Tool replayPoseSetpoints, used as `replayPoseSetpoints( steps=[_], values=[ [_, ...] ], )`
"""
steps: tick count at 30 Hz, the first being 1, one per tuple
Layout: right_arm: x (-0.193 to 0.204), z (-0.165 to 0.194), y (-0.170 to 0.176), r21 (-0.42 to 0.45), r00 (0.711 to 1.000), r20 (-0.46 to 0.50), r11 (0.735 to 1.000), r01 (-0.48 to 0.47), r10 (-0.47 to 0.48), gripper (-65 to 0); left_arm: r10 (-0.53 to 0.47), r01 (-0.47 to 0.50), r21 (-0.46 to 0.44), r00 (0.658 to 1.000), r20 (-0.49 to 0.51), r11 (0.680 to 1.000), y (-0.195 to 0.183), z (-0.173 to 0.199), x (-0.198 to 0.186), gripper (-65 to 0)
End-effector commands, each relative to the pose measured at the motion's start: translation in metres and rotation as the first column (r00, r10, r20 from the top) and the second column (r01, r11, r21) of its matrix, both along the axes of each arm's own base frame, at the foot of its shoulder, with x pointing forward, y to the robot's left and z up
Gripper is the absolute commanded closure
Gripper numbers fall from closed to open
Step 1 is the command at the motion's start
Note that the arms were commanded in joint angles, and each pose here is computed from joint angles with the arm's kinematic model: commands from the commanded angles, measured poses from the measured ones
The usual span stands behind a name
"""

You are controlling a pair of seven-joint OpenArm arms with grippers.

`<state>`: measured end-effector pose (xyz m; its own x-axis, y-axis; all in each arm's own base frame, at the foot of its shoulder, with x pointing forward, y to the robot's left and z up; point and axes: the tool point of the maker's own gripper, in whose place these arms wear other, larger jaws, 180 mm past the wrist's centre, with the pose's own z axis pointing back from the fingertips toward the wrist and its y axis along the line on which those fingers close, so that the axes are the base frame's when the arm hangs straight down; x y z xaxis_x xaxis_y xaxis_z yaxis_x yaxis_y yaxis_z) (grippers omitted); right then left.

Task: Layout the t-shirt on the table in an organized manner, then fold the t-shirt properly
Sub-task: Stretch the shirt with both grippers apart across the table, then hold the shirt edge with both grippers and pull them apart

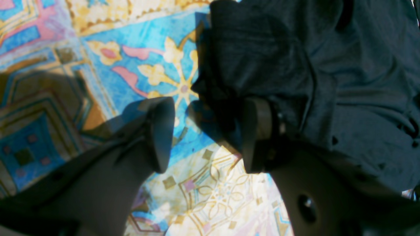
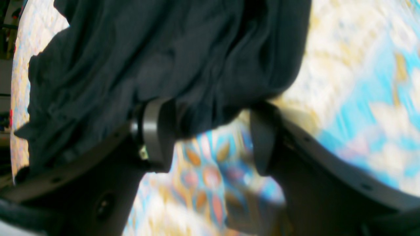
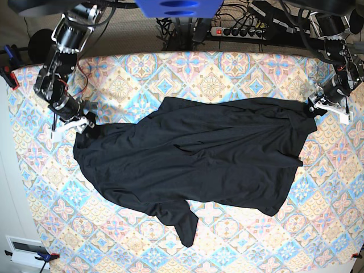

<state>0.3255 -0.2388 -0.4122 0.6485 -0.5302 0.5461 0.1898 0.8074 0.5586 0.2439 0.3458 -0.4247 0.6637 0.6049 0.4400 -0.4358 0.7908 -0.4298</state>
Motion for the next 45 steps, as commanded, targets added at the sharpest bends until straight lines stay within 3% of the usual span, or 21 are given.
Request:
replayPoseSetpoints(
  steps=[1, 8, 11, 15, 18, 26, 31, 40, 45],
  values=[
    [0.017, 0.015, -0.004, -0.008, 0.999, 0.050, 1.000, 0.003, -0.003, -35.8, -0.021, 0.021, -0.006, 0.999, -0.045, 1.000, -0.004, -0.005, -0.007, -30.5],
    [0.036, 0.022, -0.002, 0.019, 0.997, 0.073, 1.000, 0.011, -0.013, -32.9, -0.021, 0.020, -0.006, 0.999, -0.044, 1.000, -0.004, -0.005, -0.007, -30.4],
    [0.037, 0.025, -0.004, 0.010, 0.996, 0.090, 1.000, 0.021, -0.021, -21.0, -0.022, 0.022, -0.001, 0.999, -0.048, 1.000, -0.003, -0.006, -0.007, -28.3],
    [0.019, 0.013, -0.009, -0.002, 0.997, 0.062, 0.999, 0.037, -0.037, -0.8, -0.058, 0.058, -0.003, 0.996, -0.066, 0.998, -0.013, -0.010, -0.007, -16.9],
    [0.007, 0.009, -0.012, -0.023, 0.997, 0.058, 0.999, 0.044, -0.042, -1.6, -0.082, 0.082, -0.004, 0.994, -0.070, 0.997, -0.018, -0.012, -0.007, -8.4],
    [-0.017, 0.011, -0.033, -0.104, 0.999, 0.043, 0.994, 0.038, -0.034, 0.0, -0.130, 0.130, -0.002, 0.989, -0.077, 0.991, -0.022, -0.016, -0.017, 0.0],
    [-0.036, 0.012, -0.069, -0.125, 0.992, 0.030, 0.985, 0.123, -0.120, 0.0, -0.158, 0.162, 0.034, 0.983, -0.096, 0.986, -0.019, -0.012, -0.033, 0.0],
    [-0.064, 0.001, -0.083, -0.170, 0.993, -0.030, 0.980, 0.108, -0.114, 0.0, -0.231, 0.241, 0.066, 0.965, -0.123, 0.968, -0.033, -0.004, -0.063, 0.0],
    [-0.073, 0.011, -0.091, -0.226, 0.995, -0.024, 0.970, 0.087, -0.095, 0.0, -0.224, 0.237, 0.076, 0.964, -0.147, 0.969, -0.029, -0.003, -0.079, 0.0]
  ],
)
